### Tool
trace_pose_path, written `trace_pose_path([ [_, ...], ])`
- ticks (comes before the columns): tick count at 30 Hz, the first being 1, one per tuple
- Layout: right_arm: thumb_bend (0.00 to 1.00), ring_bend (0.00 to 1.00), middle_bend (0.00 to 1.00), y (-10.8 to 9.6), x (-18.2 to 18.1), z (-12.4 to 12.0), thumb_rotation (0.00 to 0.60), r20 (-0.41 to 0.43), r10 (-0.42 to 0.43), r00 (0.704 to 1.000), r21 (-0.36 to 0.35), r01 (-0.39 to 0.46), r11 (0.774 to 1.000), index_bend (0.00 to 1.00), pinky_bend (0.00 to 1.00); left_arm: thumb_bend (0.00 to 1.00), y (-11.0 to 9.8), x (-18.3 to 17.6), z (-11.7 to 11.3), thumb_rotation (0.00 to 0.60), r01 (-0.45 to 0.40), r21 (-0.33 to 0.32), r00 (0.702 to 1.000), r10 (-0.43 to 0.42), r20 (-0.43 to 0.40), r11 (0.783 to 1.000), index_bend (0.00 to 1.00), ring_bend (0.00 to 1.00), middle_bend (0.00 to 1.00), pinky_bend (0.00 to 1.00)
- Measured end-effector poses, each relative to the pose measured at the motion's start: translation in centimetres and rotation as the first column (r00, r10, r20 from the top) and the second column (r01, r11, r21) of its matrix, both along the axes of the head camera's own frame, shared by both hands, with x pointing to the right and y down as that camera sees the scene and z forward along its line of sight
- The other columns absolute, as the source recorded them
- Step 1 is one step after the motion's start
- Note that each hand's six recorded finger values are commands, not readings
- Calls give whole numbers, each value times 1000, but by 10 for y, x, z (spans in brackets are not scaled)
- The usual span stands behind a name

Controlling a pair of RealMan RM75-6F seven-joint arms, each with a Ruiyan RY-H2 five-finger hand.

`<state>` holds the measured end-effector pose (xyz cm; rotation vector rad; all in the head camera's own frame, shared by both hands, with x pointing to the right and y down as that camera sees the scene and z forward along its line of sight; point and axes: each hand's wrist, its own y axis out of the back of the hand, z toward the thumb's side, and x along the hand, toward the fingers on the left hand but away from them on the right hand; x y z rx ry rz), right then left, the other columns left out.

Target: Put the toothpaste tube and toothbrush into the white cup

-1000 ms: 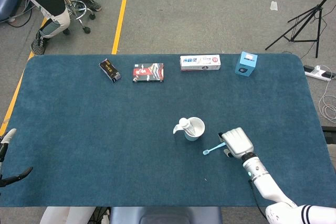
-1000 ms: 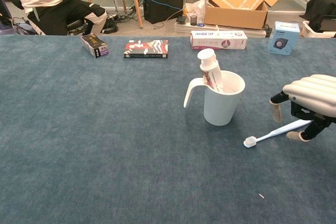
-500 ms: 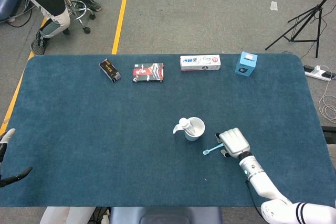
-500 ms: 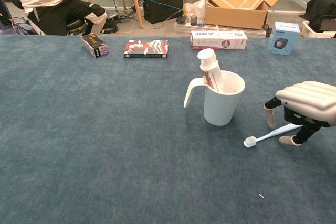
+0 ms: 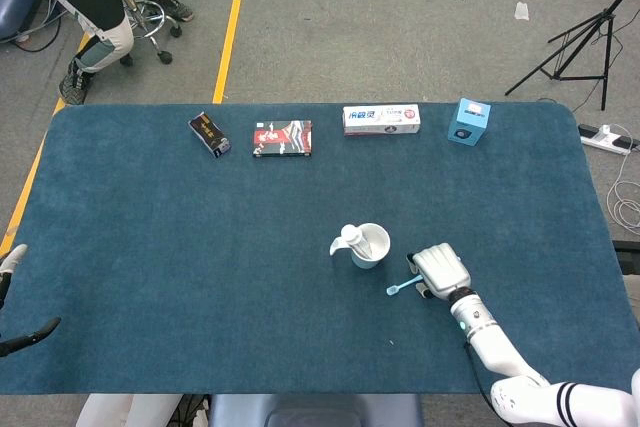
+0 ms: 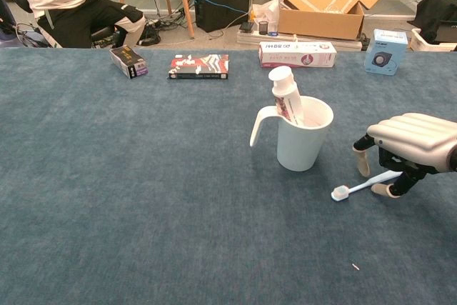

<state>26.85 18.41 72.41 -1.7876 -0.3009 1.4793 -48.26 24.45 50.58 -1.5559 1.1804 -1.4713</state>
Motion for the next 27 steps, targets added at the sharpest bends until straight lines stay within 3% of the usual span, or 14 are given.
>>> trace_pose_path([
  [27,217,1000,1000,-1,-2,6,600,-18,-7,1000,-5,7,1000,568,1000,45,0,-1,-1,600,1,3,1000,-1,1,1000,31,164,156,258],
])
